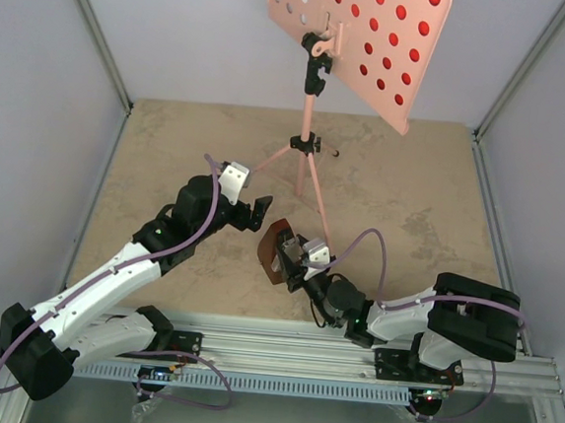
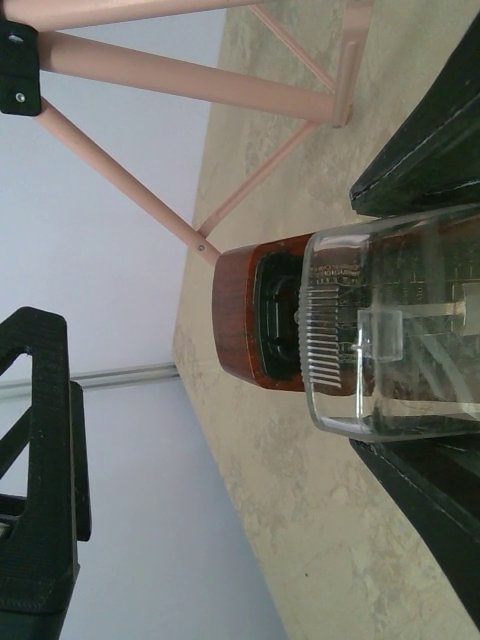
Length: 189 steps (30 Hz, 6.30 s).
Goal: Pack up the instrument practice props
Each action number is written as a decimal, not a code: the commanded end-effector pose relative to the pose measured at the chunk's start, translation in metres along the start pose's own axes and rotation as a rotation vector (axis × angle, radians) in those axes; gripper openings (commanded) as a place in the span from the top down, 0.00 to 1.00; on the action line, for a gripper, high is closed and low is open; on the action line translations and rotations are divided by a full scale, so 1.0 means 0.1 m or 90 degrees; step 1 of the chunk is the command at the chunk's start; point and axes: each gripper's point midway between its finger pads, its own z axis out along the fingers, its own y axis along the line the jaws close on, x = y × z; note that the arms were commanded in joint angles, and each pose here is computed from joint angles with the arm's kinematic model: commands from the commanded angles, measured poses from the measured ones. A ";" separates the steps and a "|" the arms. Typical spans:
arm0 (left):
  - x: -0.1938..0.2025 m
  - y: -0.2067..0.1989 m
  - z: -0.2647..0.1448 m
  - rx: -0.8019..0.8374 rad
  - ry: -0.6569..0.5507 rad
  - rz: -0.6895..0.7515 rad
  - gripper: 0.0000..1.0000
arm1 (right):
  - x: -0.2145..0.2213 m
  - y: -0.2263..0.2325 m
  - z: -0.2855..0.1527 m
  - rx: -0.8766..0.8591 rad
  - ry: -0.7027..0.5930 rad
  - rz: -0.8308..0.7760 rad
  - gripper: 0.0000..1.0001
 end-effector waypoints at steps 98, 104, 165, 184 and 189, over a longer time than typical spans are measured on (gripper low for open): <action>0.49 -0.89 0.14 0.256 0.140 0.085 0.40 | -0.28 -1.46 -0.74 0.093 0.081 0.024 0.02; 0.51 -0.90 0.14 0.261 0.144 0.086 0.57 | -0.28 -1.47 -0.76 0.096 0.079 0.026 0.02; 0.20 -0.78 -0.09 0.045 0.107 -0.156 0.15 | -0.18 -1.69 -0.87 0.173 0.088 0.048 0.02; -0.43 -0.42 -0.12 0.145 -0.019 -0.014 0.01 | 0.32 -0.39 -0.71 -0.126 0.255 0.198 0.06; -0.23 -0.21 -0.06 0.070 -0.006 0.012 0.01 | 0.51 -0.18 -0.61 -0.111 0.286 0.175 0.06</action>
